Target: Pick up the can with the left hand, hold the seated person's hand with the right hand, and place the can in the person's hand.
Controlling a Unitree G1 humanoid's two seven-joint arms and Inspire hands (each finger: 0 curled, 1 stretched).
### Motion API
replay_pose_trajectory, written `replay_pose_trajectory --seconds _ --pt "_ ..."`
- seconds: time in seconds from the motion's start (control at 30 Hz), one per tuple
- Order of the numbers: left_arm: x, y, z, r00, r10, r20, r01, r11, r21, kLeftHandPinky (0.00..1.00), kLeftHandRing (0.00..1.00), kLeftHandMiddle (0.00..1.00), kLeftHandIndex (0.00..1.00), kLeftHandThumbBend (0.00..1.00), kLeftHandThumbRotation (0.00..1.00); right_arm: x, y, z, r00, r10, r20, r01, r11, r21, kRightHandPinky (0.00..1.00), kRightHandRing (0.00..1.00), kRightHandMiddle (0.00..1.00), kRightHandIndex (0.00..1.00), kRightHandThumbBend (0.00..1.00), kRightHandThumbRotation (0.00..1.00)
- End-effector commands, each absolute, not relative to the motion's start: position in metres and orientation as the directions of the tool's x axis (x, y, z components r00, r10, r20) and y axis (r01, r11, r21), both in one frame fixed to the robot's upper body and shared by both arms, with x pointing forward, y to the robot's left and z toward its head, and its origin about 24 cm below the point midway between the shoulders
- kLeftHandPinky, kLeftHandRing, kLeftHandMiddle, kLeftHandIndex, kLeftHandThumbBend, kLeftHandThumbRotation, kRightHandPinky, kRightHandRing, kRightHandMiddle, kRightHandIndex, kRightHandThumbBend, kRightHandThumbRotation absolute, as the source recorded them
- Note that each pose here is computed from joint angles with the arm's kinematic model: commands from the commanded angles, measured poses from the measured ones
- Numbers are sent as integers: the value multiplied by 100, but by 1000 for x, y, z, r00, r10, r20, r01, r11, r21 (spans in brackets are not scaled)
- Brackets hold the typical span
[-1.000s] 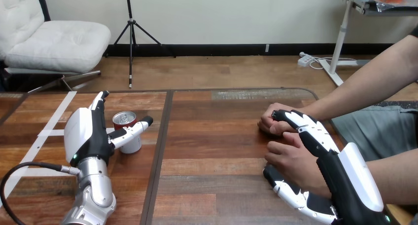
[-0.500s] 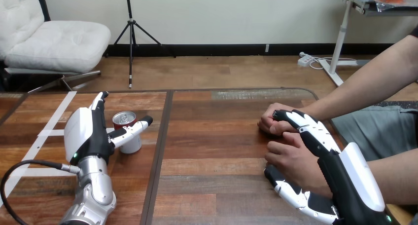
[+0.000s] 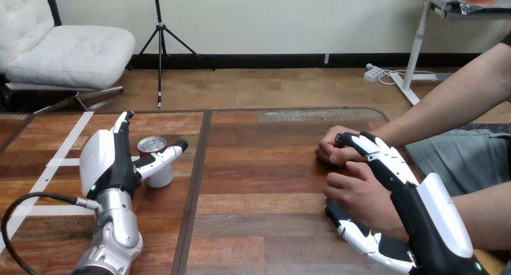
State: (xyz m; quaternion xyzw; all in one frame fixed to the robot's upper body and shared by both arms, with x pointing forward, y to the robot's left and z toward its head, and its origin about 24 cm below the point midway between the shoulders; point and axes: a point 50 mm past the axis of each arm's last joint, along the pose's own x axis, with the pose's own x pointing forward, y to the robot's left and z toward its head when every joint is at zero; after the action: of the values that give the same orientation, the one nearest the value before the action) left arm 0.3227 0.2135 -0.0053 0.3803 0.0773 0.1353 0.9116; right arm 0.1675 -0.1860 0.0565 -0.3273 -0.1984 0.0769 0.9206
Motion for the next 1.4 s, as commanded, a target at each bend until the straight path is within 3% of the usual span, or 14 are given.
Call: replay_pose_trajectory --seconds 0.0,0.6,1.37 --pt "345 205 22 962 270 29 -209 669 714 75 85 91 92 92 54 173 -186 73 879 288 380 24 769 -638 100 97 92 87 43 44" --pt "349 202 24 966 258 26 -196 661 725 77 87 93 93 93 53 172 -187 74 880 291 376 24 762 -648 100 97 92 87 43 46" --pt "352 197 27 968 249 32 -196 671 715 73 83 88 89 90 46 171 -185 74 882 296 367 17 757 -653 100 97 91 87 43 48"
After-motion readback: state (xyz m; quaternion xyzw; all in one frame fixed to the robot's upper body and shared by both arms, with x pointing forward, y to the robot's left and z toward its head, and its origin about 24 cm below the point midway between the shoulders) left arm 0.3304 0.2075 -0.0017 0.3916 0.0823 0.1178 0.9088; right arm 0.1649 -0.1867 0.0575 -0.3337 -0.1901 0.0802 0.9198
